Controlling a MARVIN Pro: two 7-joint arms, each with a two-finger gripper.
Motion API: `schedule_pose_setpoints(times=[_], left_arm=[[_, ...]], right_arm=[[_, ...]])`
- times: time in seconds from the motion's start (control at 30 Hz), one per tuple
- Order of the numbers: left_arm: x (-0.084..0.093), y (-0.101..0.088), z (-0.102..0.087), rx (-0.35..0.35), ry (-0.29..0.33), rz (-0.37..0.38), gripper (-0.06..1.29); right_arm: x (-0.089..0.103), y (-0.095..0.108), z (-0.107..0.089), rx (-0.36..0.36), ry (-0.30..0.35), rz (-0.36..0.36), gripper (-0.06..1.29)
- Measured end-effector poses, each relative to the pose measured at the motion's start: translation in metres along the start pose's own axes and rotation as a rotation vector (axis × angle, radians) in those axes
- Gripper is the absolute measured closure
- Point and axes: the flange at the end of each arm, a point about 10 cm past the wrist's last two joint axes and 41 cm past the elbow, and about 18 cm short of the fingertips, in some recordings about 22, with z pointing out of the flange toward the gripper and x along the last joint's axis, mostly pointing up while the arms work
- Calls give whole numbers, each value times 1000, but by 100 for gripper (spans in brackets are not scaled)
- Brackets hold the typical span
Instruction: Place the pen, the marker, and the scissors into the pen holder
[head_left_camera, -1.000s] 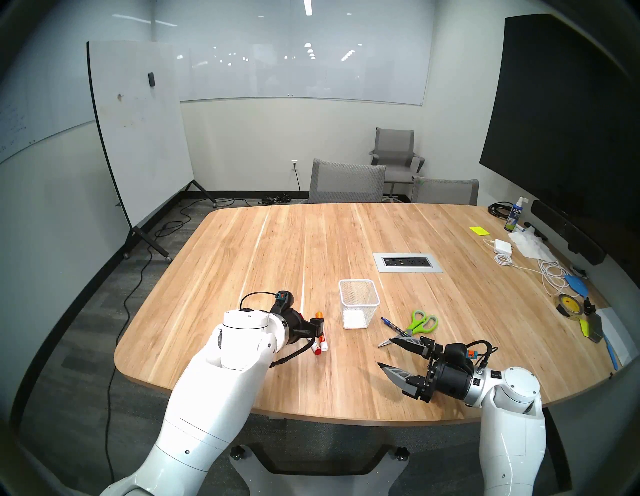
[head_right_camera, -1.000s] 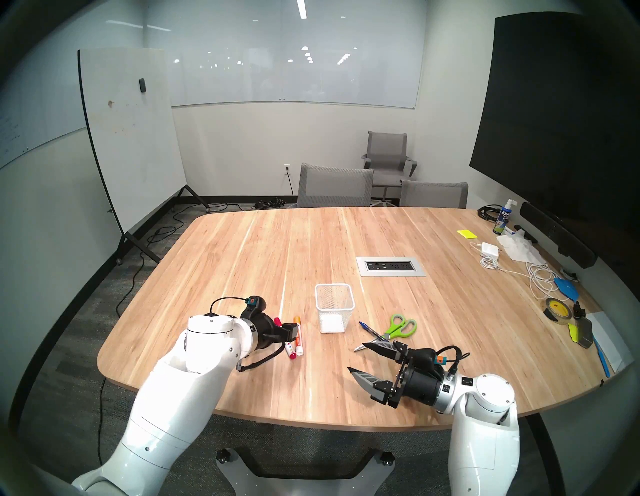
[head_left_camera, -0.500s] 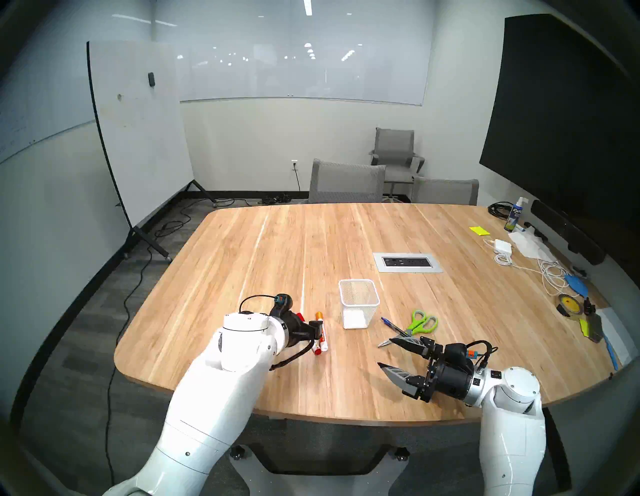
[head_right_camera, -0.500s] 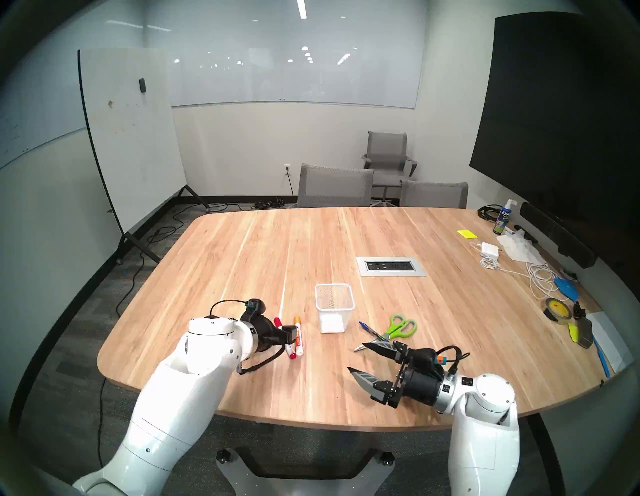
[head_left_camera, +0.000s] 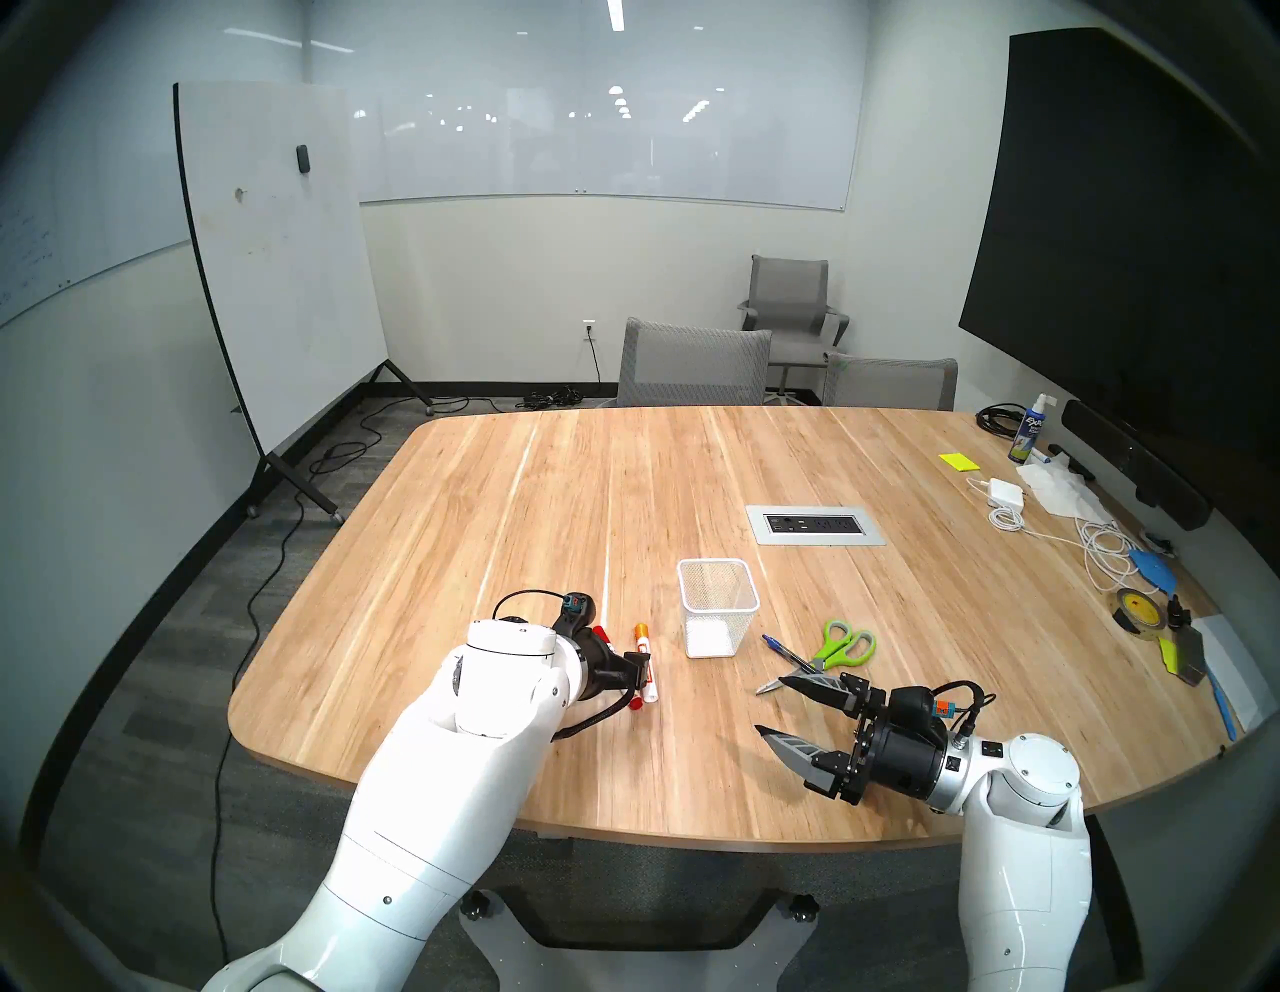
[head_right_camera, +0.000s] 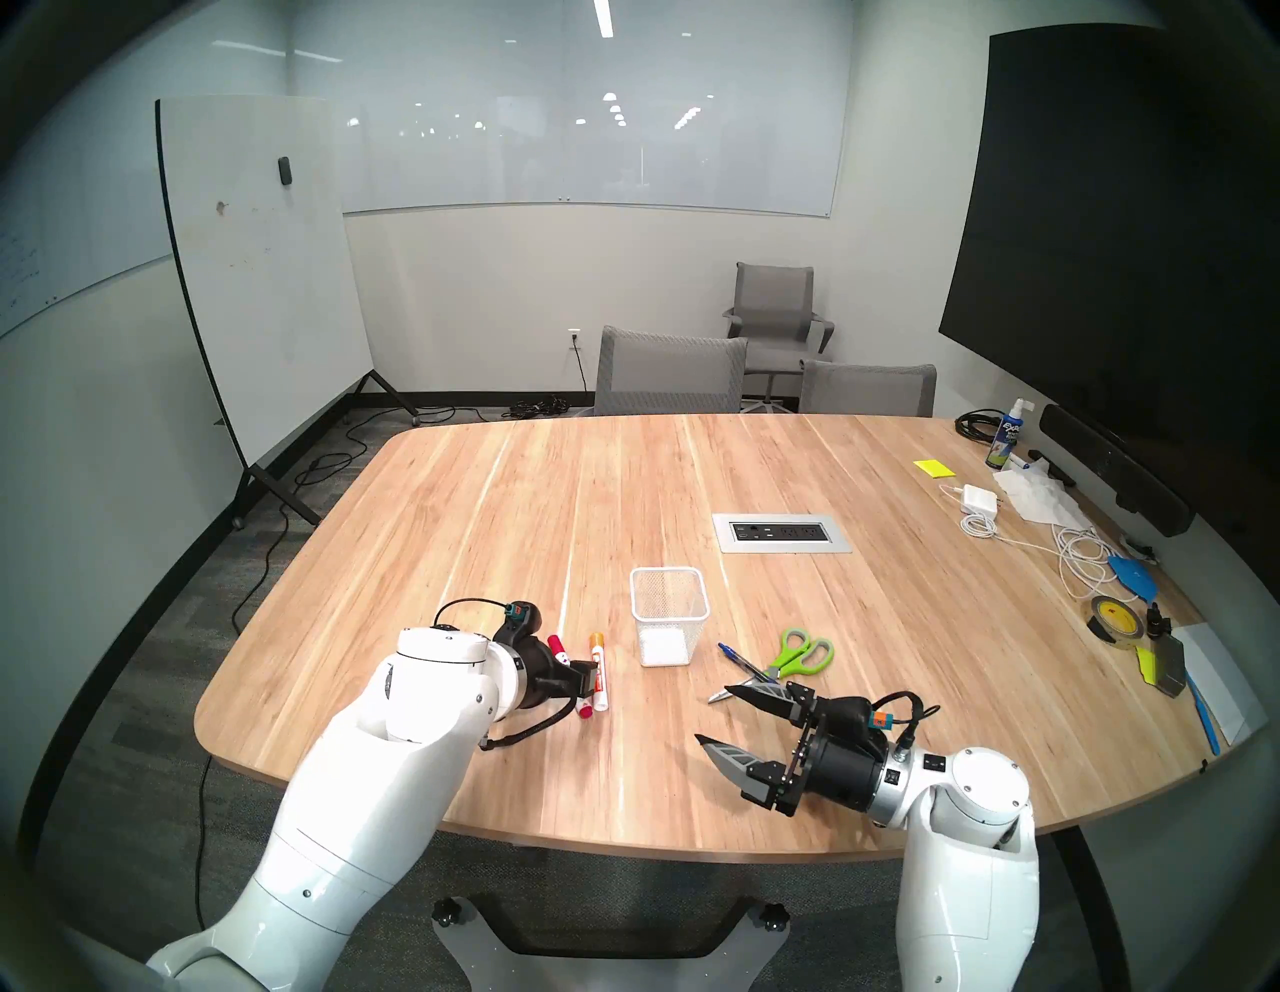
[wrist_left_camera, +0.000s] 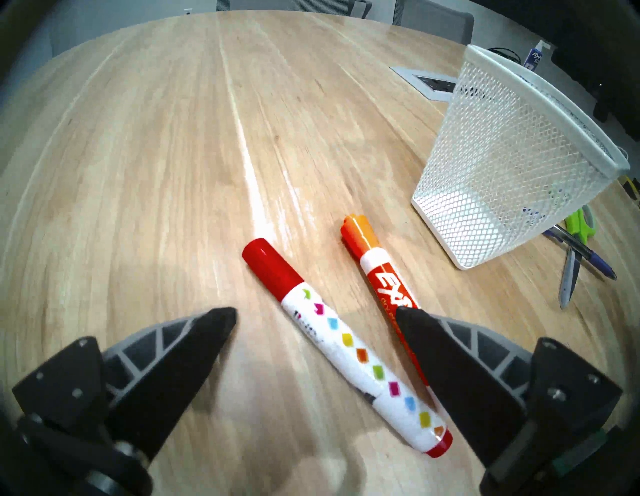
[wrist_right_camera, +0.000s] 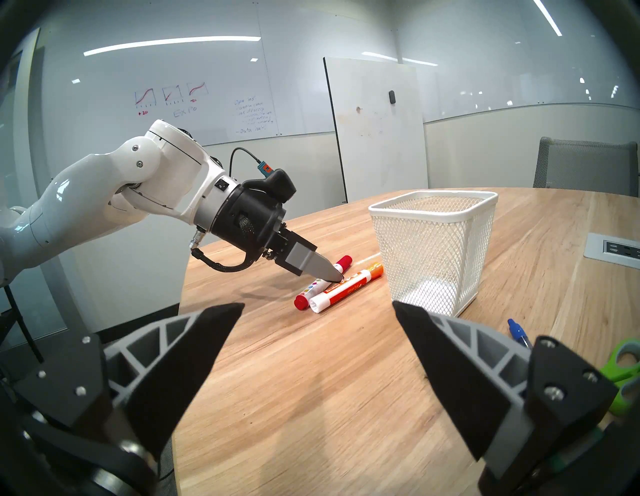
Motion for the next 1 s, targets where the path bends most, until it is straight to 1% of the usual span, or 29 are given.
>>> schedule_pose_setpoints(times=[0.37,0.6,1.0], left_arm=[[7,4,2,10,-13,21,-2],[11,9,6,-6,-16,26,-2],[12,11,9,-21,-23,20,-2]], right_arm=[[0,0,0,0,0,0,-1],[0,0,0,0,0,0,-1],[0,0,0,0,0,0,-1]])
